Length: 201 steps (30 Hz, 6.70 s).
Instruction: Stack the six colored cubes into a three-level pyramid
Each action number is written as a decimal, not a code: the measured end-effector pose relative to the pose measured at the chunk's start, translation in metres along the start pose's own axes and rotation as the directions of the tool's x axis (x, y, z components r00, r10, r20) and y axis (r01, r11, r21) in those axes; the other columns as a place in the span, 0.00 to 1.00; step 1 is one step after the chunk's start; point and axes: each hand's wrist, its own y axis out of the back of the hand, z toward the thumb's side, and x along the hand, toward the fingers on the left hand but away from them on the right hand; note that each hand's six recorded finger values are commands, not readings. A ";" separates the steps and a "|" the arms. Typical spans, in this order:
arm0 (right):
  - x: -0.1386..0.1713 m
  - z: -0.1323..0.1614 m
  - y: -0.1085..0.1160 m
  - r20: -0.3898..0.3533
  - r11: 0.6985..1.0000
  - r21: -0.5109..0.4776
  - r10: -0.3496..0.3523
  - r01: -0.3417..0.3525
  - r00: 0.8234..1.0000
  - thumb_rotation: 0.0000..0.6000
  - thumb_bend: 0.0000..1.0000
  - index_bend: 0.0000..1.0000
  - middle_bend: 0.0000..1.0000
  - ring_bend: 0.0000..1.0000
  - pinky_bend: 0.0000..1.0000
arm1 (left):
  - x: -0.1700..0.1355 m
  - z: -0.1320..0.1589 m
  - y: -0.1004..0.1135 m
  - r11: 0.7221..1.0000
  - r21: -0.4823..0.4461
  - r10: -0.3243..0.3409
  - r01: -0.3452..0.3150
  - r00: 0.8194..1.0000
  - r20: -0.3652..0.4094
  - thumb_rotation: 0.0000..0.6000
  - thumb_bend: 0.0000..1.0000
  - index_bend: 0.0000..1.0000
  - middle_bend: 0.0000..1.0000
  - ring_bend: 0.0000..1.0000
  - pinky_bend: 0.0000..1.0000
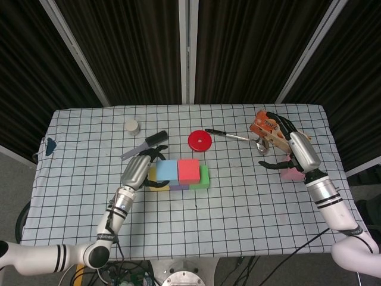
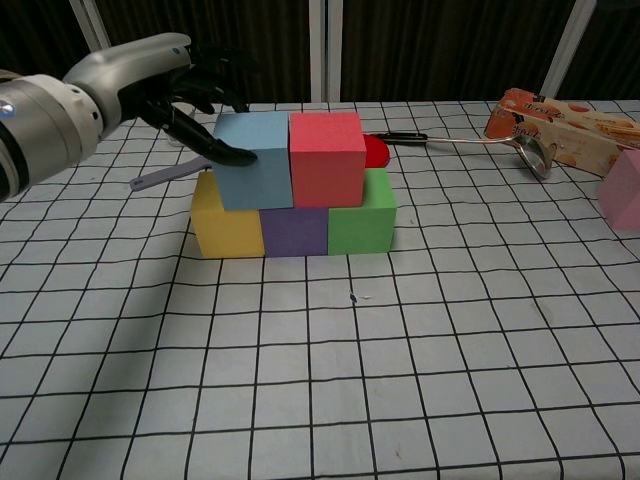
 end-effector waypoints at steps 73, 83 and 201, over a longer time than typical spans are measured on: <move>-0.034 -0.006 -0.080 0.097 0.978 0.067 0.192 -0.199 0.977 1.00 0.05 0.00 0.02 0.00 0.00 | -0.052 -0.096 0.072 0.973 0.091 0.222 -0.213 0.969 -0.109 1.00 0.16 0.07 0.13 0.10 0.17; -0.053 -0.003 -0.124 0.136 0.958 0.103 0.253 -0.267 0.958 1.00 0.06 0.00 0.00 0.00 0.00 | -0.057 -0.111 0.083 0.968 0.099 0.242 -0.231 0.964 -0.112 1.00 0.16 0.07 0.13 0.09 0.17; 0.052 -0.153 -0.029 0.527 0.864 0.435 -0.014 -0.255 0.850 1.00 0.02 0.00 0.15 0.00 0.00 | -0.123 -0.160 0.102 0.942 0.171 0.316 -0.288 0.934 -0.169 1.00 0.16 0.07 0.13 0.07 0.17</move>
